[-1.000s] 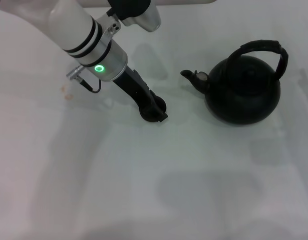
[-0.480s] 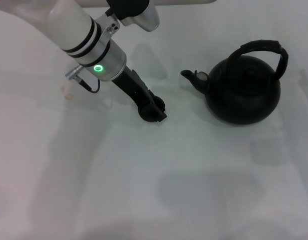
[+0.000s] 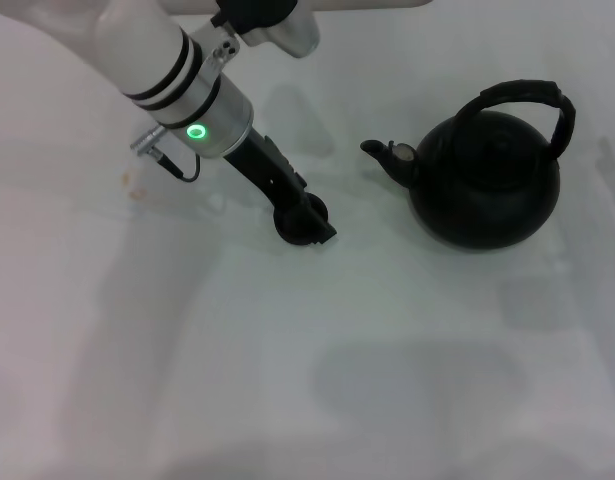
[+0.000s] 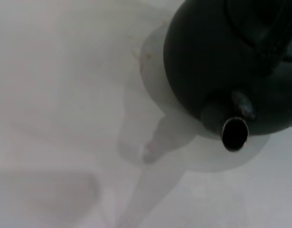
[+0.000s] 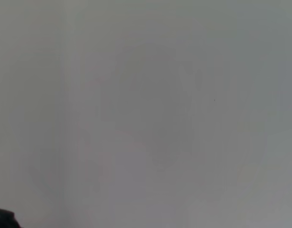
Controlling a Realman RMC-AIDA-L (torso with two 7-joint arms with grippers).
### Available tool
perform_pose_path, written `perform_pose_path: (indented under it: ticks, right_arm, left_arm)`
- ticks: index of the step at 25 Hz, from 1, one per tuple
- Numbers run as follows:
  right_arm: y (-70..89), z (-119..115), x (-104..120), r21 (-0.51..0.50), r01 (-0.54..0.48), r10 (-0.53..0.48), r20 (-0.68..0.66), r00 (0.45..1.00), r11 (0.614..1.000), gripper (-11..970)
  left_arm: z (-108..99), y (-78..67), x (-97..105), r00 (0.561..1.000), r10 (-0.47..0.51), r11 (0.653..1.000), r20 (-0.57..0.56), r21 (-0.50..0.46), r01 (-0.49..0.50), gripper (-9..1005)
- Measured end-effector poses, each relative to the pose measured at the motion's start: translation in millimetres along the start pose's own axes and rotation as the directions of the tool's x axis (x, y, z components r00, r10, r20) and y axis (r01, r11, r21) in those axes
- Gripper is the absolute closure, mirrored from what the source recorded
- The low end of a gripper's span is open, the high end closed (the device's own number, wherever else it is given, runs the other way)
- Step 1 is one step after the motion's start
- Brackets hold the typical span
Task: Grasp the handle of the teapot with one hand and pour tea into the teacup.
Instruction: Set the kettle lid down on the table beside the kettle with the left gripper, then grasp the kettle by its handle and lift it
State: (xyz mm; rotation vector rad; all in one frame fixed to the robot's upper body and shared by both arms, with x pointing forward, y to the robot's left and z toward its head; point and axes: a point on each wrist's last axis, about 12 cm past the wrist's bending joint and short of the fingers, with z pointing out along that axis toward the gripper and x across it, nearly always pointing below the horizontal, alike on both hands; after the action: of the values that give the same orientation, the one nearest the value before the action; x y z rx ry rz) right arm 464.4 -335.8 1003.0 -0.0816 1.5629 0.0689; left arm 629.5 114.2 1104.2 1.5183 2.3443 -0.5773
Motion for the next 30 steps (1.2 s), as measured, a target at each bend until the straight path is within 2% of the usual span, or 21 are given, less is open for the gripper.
perform_pose_path:
  ticks: [3,14,21,30]
  right_arm:
    - [-0.2,-1,0,0.001,0.0,0.0,-0.001,1.0,1.0,102]
    - [-1.5,-1,0,0.01,-0.004,0.004,-0.001,1.0,1.0,102]
    - [-2.4,-1,0,0.016,-0.004,0.004,-0.001,1.0,1.0,102]
    - [-1.7,0,0,0.013,-0.004,0.004,0.002,1.0,1.0,101]
  left_arm:
    - [-1,0.2,-3,1.0,0.01,1.0,0.017,0.001,-0.01,115]
    - [-5,-2.3,-20,0.973,0.113,0.993,0.204,0.018,-0.119,113]
    - [-12,3.6,-19,0.96,0.109,0.994,0.257,-0.002,-0.112,114]
    - [-21,5.6,-16,0.909,0.125,0.99,0.398,0.004,-0.138,113]
